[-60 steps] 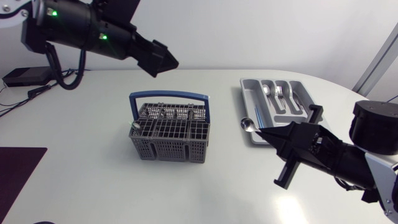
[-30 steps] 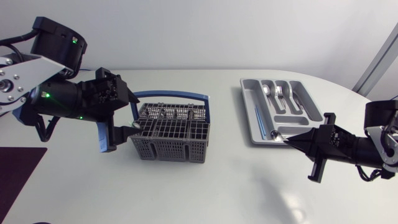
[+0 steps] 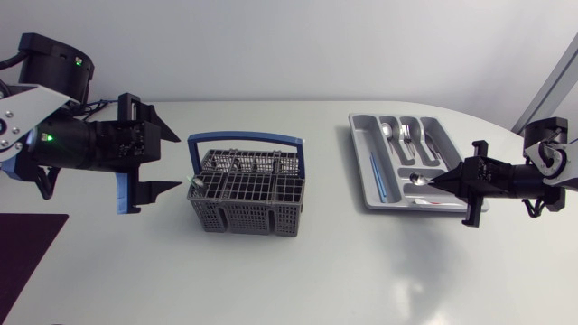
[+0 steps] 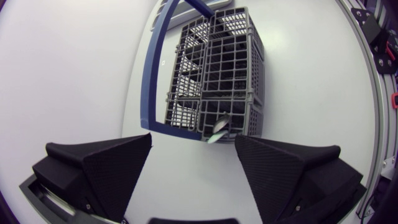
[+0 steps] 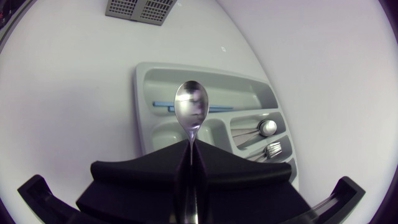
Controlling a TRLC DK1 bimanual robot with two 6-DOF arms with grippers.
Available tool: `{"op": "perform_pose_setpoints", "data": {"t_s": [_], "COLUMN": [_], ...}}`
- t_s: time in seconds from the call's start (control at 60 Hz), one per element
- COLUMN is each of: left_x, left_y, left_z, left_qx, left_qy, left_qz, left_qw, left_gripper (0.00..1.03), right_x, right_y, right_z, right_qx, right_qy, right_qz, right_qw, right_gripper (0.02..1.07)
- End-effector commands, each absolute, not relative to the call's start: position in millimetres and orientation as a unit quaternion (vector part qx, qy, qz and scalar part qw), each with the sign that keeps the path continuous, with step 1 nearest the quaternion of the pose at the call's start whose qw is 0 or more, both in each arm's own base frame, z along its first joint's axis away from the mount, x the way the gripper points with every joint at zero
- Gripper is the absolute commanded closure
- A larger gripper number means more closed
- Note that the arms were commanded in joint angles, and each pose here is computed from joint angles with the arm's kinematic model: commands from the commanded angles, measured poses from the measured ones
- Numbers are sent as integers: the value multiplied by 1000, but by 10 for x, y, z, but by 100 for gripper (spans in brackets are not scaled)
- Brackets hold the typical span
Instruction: Unload the cutlery basket into the drawer organizer.
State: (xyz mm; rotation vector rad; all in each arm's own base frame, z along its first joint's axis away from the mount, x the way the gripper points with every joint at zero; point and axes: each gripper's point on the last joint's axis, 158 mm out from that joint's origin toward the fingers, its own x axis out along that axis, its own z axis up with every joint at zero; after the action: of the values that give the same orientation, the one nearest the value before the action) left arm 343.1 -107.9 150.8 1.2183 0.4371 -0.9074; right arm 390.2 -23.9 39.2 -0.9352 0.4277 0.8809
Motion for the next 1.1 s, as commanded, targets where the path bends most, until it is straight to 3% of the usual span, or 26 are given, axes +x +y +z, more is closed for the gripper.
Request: {"op": "perform_pose_setpoints", "data": {"t_s": [0.0, 0.333, 0.383, 0.467, 0.683, 0.733, 0.8, 0.95, 1.083], "left_x": [3425, 3450, 3450, 3447, 3395, 3387, 3368, 3347, 3380], "left_y": [-1023, -961, -961, -955, -959, -958, -967, -974, -976], "left_z": [1363, 1221, 1216, 1193, 1095, 1080, 1073, 1046, 1020], "left_qx": [562, 577, 577, 581, 591, 594, 596, 607, 619], "left_qy": [196, 201, 201, 200, 196, 193, 191, 180, 166], "left_qz": [-420, -432, -432, -434, -442, -443, -444, -445, -440], "left_qw": [685, 664, 663, 659, 646, 643, 641, 634, 629], "left_gripper": [10, 10, 10, 10, 14, 17, 23, 44, 48], "right_x": [3985, 4097, 4126, 4145, 4124, 4124, 4065, 3932, 3794], "right_y": [-374, -588, -597, -619, -623, -623, -585, -455, -304], "right_z": [247, -243, -282, -280, -53, 24, 107, 262, 348], "right_qx": [-447, -466, -476, -479, -479, -476, -477, -478, -470], "right_qy": [207, 256, 258, 265, 262, 261, 255, 235, 223], "right_qz": [414, 428, 422, 413, 392, 384, 380, 377, 381], "right_qw": [766, 731, 727, 728, 740, 747, 750, 758, 764], "right_gripper": [101, 100, 89, 55, 29, 18, 12, 12, 12]}}
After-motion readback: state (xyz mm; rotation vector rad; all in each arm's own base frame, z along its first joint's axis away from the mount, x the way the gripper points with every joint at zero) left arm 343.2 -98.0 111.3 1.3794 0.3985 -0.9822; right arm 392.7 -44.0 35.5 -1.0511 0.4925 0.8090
